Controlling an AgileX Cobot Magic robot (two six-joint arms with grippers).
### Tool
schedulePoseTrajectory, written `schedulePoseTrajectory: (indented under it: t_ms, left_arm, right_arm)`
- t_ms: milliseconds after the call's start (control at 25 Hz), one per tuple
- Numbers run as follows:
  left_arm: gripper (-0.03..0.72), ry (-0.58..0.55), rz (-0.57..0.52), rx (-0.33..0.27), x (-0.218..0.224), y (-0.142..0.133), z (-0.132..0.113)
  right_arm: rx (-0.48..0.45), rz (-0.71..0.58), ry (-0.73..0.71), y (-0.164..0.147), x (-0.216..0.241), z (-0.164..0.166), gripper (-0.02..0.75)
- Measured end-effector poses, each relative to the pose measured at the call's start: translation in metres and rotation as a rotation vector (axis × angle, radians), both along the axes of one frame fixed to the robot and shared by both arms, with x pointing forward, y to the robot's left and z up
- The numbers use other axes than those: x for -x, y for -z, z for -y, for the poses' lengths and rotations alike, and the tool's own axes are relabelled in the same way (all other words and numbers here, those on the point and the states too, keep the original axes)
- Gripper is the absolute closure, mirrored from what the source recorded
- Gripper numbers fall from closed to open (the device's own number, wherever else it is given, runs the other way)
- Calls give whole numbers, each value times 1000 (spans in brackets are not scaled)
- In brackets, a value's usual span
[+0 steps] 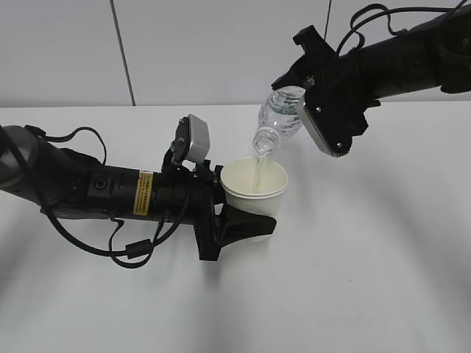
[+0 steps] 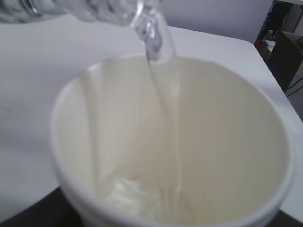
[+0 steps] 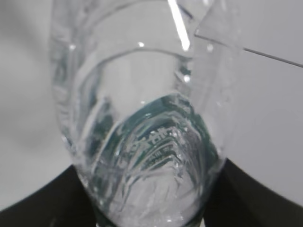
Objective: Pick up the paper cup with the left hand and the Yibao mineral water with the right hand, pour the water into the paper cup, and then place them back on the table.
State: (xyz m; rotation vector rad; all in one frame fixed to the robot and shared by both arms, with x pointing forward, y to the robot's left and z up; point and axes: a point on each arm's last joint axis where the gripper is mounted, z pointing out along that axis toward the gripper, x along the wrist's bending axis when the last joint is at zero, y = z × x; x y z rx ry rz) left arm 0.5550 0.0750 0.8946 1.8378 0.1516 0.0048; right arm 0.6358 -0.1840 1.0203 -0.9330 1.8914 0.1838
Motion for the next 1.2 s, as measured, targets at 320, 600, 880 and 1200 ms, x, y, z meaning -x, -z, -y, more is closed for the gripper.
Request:
schedulePoseTrajectory:
  t_ms: [320,600,880,1200]
  left_arm:
    - [276,-1,0,-1,0,0,0]
    - [276,-1,0,-1,0,0,0]
    - [276,-2,0,-3,0,0,0]
    - [276,-2,0,-3,0,0,0]
  right_arm:
    - [0,0,0,0,0,0,293]
    - [0,1,0,0,0,0,293]
    - [-4,19,0,-6,-3,-1,293]
    - [-5,21,-2,-7,-3,-1,293]
